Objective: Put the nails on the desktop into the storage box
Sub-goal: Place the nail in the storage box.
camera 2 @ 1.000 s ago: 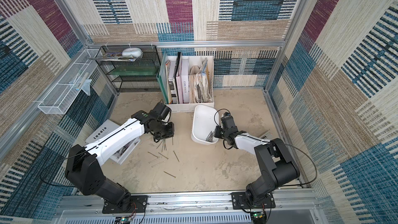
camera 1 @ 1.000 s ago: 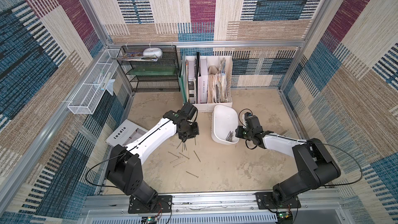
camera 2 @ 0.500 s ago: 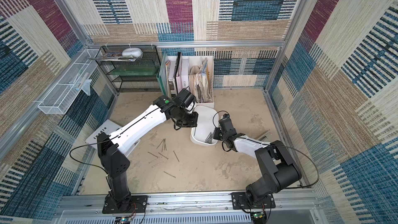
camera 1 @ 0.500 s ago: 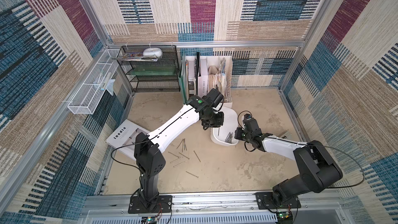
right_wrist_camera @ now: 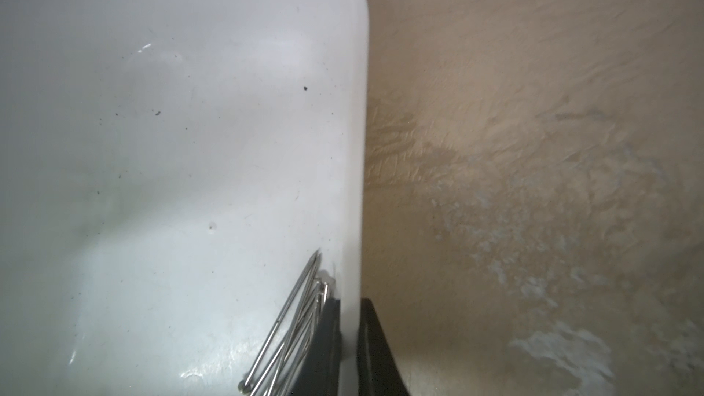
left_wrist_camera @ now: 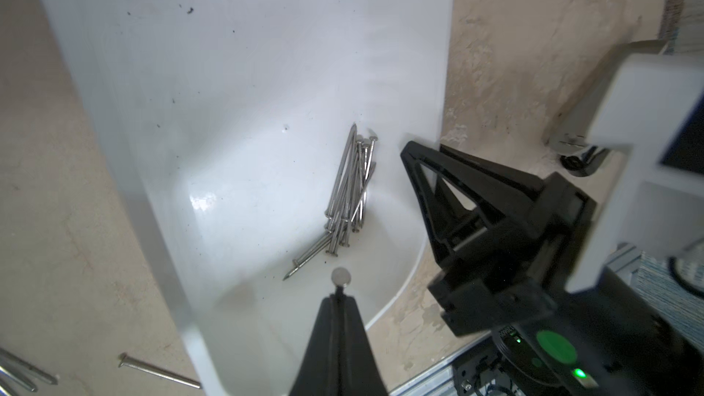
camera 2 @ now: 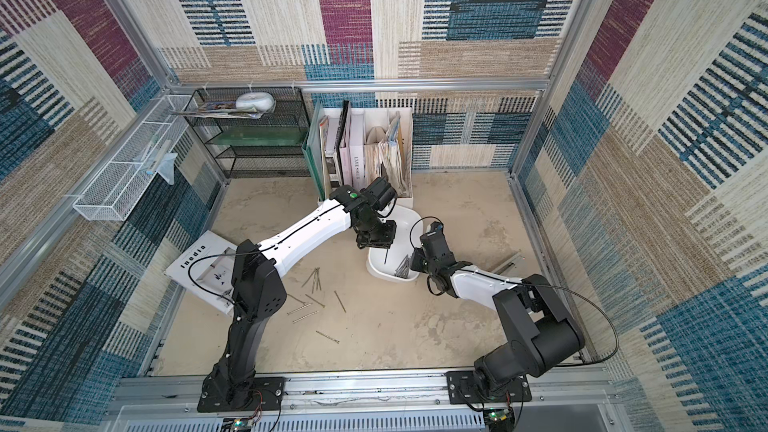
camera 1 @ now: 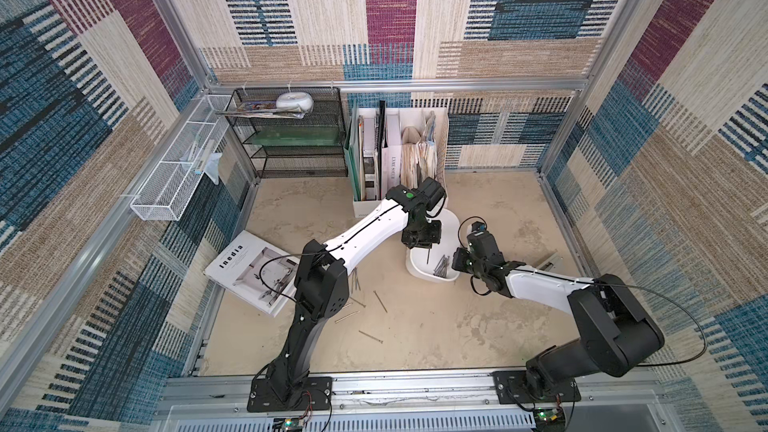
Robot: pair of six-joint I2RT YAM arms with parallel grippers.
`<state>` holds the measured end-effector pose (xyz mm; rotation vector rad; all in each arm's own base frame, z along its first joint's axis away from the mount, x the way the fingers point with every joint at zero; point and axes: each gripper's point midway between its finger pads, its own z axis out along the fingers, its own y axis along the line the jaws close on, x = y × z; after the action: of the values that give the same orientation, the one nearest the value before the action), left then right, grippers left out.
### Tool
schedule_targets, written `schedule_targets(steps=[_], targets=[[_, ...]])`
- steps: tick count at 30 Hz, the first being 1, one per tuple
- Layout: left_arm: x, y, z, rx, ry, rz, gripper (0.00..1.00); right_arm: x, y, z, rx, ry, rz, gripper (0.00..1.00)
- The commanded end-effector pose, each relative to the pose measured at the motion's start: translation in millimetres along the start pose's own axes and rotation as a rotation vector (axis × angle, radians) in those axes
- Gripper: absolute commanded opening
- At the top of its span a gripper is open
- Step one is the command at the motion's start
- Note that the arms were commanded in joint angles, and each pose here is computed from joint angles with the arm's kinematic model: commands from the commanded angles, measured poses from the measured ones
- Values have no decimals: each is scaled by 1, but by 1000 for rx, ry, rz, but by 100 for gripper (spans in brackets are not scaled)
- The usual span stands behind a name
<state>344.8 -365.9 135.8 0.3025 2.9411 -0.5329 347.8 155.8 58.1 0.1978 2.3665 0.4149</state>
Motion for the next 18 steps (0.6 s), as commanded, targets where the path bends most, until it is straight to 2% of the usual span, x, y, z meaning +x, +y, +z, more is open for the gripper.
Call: schedule_targets(steps=[1,7,8,9,11,14,18], targets=[[-2,18,11,-80,-4,-12,0,10,-11,0,48,33,-22,0],[-5,17,19,-74,-2,-22,2,12,-10,2,45,40,-25,0],[-3,17,18,-68,1,-26,13,12,-10,2,46,43,-27,0],[-2,16,16,-61,4,-33,21,12,-10,2,46,41,-29,0],[5,17,9,-59,8,-53,28,12,-10,2,48,45,-33,0],[15,25,-16,-63,-16,-83,31,13,-10,2,51,48,-37,0],[36,44,-72,-50,-104,-116,34,13,-11,0,54,48,-41,0]])
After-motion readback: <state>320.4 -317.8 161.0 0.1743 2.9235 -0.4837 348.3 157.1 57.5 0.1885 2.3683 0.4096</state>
